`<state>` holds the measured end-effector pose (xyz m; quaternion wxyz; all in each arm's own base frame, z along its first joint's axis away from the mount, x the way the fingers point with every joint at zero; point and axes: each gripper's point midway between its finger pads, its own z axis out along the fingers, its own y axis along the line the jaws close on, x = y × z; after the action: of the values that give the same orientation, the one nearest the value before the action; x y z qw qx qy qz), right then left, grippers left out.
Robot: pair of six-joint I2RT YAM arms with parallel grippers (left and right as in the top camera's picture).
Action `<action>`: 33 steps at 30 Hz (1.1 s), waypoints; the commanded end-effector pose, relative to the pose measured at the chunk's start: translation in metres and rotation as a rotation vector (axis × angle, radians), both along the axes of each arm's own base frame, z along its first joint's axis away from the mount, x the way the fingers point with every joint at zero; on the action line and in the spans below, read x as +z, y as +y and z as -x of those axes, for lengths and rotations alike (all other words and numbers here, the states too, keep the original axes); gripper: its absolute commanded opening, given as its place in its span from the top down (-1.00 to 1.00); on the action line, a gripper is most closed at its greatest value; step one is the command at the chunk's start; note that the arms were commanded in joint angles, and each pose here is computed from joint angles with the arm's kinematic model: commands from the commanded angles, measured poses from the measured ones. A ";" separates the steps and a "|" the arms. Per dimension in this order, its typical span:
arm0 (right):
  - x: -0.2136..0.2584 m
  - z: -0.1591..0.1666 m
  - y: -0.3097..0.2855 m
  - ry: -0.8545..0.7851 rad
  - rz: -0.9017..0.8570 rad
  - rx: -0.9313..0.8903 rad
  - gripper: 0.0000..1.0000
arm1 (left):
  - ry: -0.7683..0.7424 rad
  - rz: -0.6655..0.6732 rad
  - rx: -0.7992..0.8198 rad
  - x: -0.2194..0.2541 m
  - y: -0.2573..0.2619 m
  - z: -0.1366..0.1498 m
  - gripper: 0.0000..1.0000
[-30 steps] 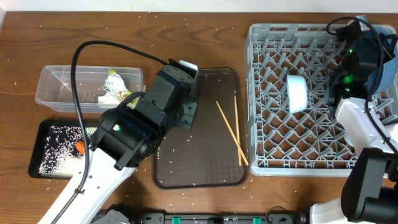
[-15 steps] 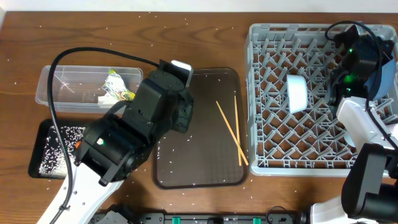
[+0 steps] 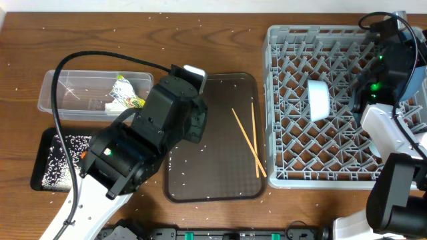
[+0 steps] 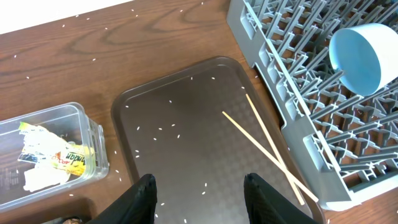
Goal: Sort waste into correct bins and load items into the dishwasher rack
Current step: 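Lower the plate upright into the rack's right side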
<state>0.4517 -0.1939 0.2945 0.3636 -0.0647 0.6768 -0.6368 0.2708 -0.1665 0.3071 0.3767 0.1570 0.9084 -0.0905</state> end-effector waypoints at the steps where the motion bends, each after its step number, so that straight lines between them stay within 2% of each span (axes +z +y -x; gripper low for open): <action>1: 0.004 -0.003 0.011 -0.043 -0.021 0.012 -0.99 | -0.011 0.008 0.006 0.007 0.001 0.001 0.07; 9: -0.012 -0.007 0.019 0.061 -0.018 0.025 -0.98 | 0.010 -0.007 0.005 0.002 0.004 0.005 0.07; 17: -0.062 -0.023 0.051 0.360 -0.007 0.171 -0.98 | 0.006 -0.004 0.006 0.003 0.003 0.004 0.07; 22: -0.056 -0.022 0.049 0.185 -0.124 0.145 -0.99 | 0.006 -0.004 0.006 0.003 0.003 0.004 0.07; 29: -0.042 -0.024 0.077 0.098 -0.163 0.185 -0.99 | 0.006 -0.005 0.006 0.003 0.003 0.004 0.07; 30: -0.035 -0.024 0.088 0.060 -0.183 0.210 -0.98 | 0.006 -0.004 0.006 0.003 0.003 0.004 0.06; 31: -0.032 -0.024 0.094 0.041 -0.192 0.222 -0.98 | 0.006 -0.004 0.006 0.003 0.003 0.004 -0.05; 33: -0.020 -0.022 0.111 -0.033 -0.239 0.252 -0.98 | 0.005 -0.004 0.006 0.003 0.003 0.004 -0.09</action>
<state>0.4783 -0.1059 0.2428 0.3881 -0.1473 0.7370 -0.5334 0.2669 -0.1637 0.3024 0.3652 0.1593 0.9133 -0.0847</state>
